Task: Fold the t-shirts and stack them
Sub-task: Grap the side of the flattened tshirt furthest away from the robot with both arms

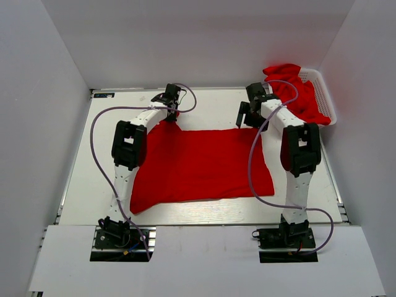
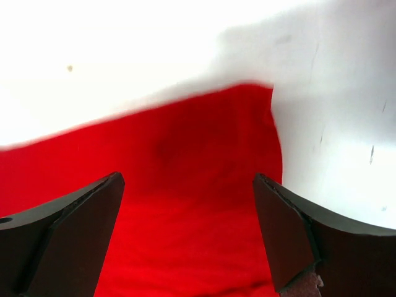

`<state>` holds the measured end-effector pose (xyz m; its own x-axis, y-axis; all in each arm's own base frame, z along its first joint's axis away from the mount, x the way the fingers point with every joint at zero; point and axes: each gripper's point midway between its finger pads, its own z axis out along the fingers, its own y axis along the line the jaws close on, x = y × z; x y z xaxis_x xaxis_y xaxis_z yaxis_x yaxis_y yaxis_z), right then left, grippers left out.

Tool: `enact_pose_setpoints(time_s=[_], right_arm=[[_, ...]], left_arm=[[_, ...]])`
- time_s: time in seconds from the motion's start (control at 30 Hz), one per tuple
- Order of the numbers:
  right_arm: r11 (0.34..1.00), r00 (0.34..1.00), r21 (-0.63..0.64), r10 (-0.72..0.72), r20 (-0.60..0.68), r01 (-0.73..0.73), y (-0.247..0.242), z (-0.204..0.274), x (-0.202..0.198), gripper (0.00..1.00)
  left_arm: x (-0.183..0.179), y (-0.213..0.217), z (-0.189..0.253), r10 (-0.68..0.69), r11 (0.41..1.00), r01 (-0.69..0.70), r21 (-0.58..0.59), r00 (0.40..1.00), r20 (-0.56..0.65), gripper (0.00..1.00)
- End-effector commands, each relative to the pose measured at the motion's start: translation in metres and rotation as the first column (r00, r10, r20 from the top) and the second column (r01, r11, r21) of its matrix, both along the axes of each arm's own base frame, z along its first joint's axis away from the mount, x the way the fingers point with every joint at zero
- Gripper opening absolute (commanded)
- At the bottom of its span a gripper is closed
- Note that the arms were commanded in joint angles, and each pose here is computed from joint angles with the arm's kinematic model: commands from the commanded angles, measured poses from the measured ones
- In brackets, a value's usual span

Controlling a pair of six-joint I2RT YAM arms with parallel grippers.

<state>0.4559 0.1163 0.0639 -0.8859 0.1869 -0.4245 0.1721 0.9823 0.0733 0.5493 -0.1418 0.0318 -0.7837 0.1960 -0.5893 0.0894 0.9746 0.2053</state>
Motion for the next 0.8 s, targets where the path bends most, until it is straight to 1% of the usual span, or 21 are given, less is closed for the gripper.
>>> enact_pose_setpoints(time_s=[0.0, 0.07, 0.23, 0.33, 0.47, 0.5, 0.6, 0.67, 0.7, 0.73, 0.77], right_arm=[[0.996, 0.995, -0.048, -0.067, 0.07, 0.071, -0.01, 0.004, 0.026, 0.9], [0.994, 0.991, -0.058, -0.088, 0.101, 0.095, -0.011, 0.01, 0.037, 0.9], [0.986, 0.988, -0.099, -0.126, 0.09, 0.135, -0.017, -0.009, 0.042, 0.9], [0.984, 0.986, -0.105, -0.138, 0.09, 0.148, -0.017, -0.017, 0.045, 0.9], [0.985, 0.987, -0.092, -0.14, 0.083, 0.148, -0.012, -0.028, 0.051, 0.9], [0.981, 0.984, -0.107, -0.152, 0.089, 0.161, -0.016, -0.029, 0.052, 0.9], [0.982, 0.986, -0.095, -0.157, 0.062, 0.162, -0.013, -0.041, 0.049, 0.85], [0.982, 0.986, -0.097, -0.16, 0.045, 0.163, -0.013, -0.05, 0.046, 0.8], [0.981, 0.986, -0.098, -0.162, 0.041, 0.166, -0.014, -0.052, 0.045, 0.76], [0.981, 0.986, -0.102, -0.164, 0.033, 0.166, -0.015, -0.055, 0.043, 0.69], [0.98, 0.986, -0.106, -0.167, 0.026, 0.169, -0.015, -0.057, 0.04, 0.67]], left_arm=[[0.006, 0.009, 0.069, 0.021, 1.0, -0.021, -0.007, 0.993, 0.12, 0.0], [0.004, 0.01, 0.071, 0.011, 1.0, -0.011, 0.003, 0.993, 0.119, 0.0], [0.001, 0.01, 0.073, -0.012, 1.0, 0.01, 0.014, 0.994, 0.106, 0.0], [-0.001, 0.011, 0.079, -0.02, 1.0, 0.018, 0.019, 0.994, 0.111, 0.0], [-0.001, 0.011, 0.079, -0.041, 0.999, 0.038, 0.027, 0.993, 0.107, 0.0], [-0.003, 0.011, 0.076, -0.041, 0.999, 0.038, 0.029, 0.994, 0.098, 0.0], [-0.002, 0.016, 0.076, -0.032, 0.999, 0.029, 0.029, 0.995, 0.098, 0.0], [-0.004, 0.017, 0.075, -0.032, 0.999, 0.029, 0.032, 0.995, 0.089, 0.0], [-0.004, 0.017, 0.075, -0.032, 0.999, 0.029, 0.032, 0.995, 0.089, 0.0], [-0.004, 0.017, 0.075, -0.032, 0.999, 0.029, 0.032, 0.995, 0.089, 0.0], [-0.004, 0.017, 0.075, -0.032, 0.999, 0.029, 0.032, 0.995, 0.089, 0.0]])
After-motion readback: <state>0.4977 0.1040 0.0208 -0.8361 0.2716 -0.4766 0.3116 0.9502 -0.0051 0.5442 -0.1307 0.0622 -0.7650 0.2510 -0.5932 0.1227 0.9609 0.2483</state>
